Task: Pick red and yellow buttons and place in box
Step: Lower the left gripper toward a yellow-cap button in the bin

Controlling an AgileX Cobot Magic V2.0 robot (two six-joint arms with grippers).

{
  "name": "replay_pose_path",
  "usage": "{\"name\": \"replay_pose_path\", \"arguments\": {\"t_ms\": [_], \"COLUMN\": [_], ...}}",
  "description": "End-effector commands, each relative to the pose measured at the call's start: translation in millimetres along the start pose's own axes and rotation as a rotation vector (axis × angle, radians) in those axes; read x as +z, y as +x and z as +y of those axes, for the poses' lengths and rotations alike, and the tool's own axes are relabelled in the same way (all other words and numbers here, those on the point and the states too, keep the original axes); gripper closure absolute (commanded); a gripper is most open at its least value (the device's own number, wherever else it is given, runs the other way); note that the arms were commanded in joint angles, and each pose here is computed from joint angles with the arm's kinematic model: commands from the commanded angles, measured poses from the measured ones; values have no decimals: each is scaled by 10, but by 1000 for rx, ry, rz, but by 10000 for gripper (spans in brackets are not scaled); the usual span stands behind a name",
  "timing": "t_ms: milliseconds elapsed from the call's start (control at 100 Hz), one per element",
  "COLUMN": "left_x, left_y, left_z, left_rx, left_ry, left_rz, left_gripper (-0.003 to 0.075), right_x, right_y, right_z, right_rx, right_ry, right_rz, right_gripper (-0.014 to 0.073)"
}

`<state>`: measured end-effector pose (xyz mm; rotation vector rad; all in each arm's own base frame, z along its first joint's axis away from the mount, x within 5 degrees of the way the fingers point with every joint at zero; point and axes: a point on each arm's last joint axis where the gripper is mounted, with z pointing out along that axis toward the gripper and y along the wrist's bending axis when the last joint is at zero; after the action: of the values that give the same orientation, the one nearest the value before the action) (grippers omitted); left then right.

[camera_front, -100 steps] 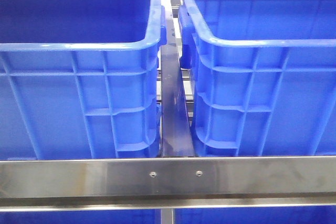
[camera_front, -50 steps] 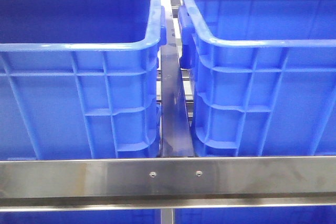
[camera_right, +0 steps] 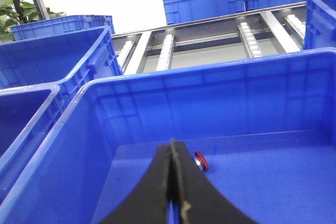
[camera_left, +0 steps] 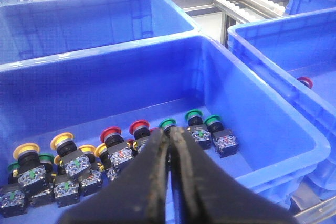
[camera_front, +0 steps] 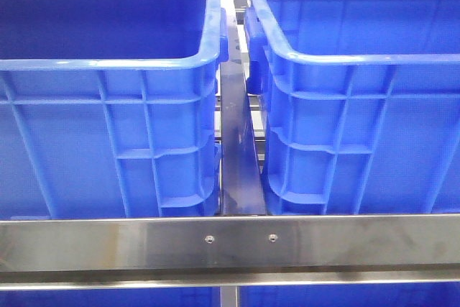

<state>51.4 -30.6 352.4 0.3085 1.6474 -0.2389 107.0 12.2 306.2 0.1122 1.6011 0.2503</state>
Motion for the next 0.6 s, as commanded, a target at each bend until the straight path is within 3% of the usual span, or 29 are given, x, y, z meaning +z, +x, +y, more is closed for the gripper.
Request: {"name": "replay_pose_path", "arguments": {"t_ms": [0,160,250,420,490,590], "left_x": [-19,-19,-19,-19,-15,52], "left_y": [-133,-133,-133,-134,-140,-176], "left_z": [22,22,22,26,33,72], "left_rx": [-29,-29,-27,-20,-20,-30], "left_ry": [-26,-26,-26,-30,-36,-50], "left_rz": [-80,-80,-80,-82,-87,-83], "left_gripper": [738,701,595,305,255,256], "right_x": [-14,-14,-14,-14,-14,-14], "right_y": [-97,-97,-97,-97,-97,-97], "right_z": [49,49,49,49,49,49], "right_rx": [-27,-27,-27,-27,-27,-27], "right_ry": [-37,-37,-37,-37,-37,-37], "right_rz": [-31,-31,-31,-31,-31,-31], "right_gripper": [663,663,663,663,663,663]}}
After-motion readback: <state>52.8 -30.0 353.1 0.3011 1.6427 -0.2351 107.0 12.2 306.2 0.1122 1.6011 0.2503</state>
